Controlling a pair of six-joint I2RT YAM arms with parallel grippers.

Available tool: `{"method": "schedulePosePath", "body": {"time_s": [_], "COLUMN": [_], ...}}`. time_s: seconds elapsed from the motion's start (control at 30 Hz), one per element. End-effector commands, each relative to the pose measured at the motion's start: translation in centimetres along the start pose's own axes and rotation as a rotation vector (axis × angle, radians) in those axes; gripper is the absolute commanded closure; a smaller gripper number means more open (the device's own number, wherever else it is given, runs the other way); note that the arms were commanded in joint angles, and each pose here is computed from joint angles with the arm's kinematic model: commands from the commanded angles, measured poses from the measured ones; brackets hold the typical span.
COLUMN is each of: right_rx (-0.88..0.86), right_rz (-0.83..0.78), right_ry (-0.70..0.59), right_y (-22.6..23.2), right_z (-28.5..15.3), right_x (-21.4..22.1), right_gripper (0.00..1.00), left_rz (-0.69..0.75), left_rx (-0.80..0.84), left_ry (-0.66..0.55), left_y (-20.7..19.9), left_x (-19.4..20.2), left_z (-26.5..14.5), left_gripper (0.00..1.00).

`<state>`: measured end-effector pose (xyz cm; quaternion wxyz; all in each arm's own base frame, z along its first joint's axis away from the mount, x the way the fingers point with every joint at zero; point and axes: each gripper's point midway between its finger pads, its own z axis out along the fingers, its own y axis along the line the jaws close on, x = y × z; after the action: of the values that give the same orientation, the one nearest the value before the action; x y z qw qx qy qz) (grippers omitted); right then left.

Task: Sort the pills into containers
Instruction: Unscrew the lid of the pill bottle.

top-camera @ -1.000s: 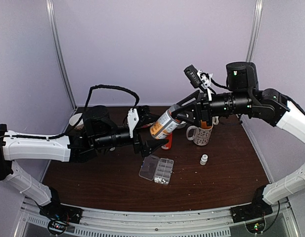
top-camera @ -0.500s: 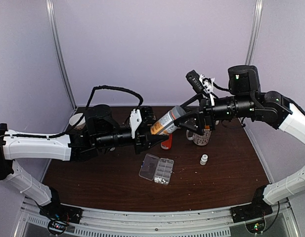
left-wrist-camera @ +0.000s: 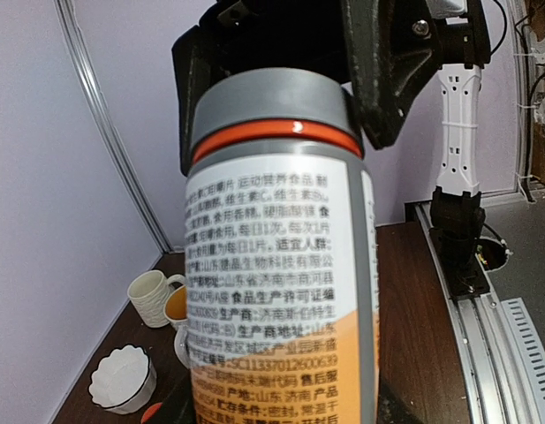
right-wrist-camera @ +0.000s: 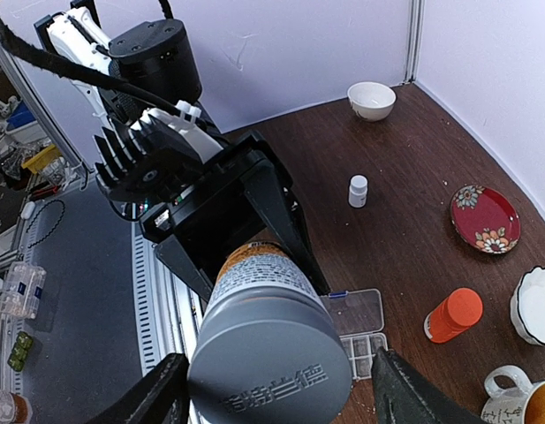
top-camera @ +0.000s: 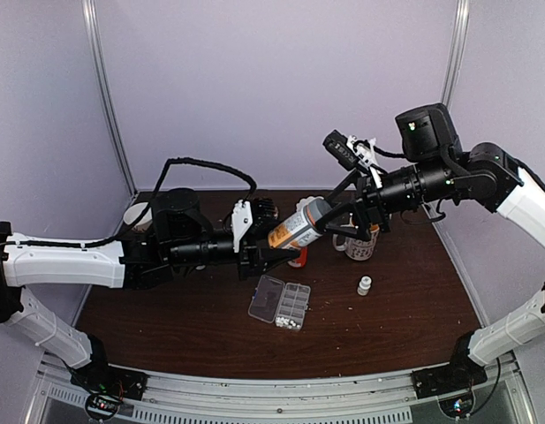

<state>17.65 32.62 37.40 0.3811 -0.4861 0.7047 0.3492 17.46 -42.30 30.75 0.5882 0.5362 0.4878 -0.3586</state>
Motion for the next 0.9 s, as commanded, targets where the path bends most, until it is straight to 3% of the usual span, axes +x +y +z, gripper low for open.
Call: {"method": "schedulePosePath", "body": {"time_s": [0.0, 0.17, 0.27, 0.33, 0.63, 0.87], "right_rx": [-0.036, -0.051, -0.072, -0.073, -0.151, -0.201], "right_rz": [-0.003, -0.004, -0.028, -0.063, -0.466, -0.810], "right_ry": [0.007, 0.010, 0.023, 0.027, -0.110, -0.115], "right_y": [0.7, 0.8, 1.1, 1.1, 3.1, 3.9], "right_z": [0.0, 0.3, 0.4, 0.4, -0.2, -0.2], "right_x": [-0.3, -0.5, -0.2, 0.1, -0.2, 0.1], "right_gripper": [0.28, 0.44, 0.71, 0.81, 0.96, 0.99], "left_rz": [0.030, 0.028, 0.015, 0.001, -0.104, -0.149], "left_rx": [0.005, 0.016, 0.036, 0.067, 0.253, 0.364], "left_ry": [-0.054, -0.050, -0.049, -0.053, -0.093, -0.102], "left_y": [0.0, -0.2, -0.4, -0.9, -3.6, -5.0], "left_x": [-1.8, -1.9, -1.9, -2.1, -3.2, -4.3], "left_z": [-0.5, -0.5, -0.5, -0.4, -0.2, -0.6], "left_gripper": [0.84, 0.87, 0.92, 0.94, 0.95, 0.96]}}
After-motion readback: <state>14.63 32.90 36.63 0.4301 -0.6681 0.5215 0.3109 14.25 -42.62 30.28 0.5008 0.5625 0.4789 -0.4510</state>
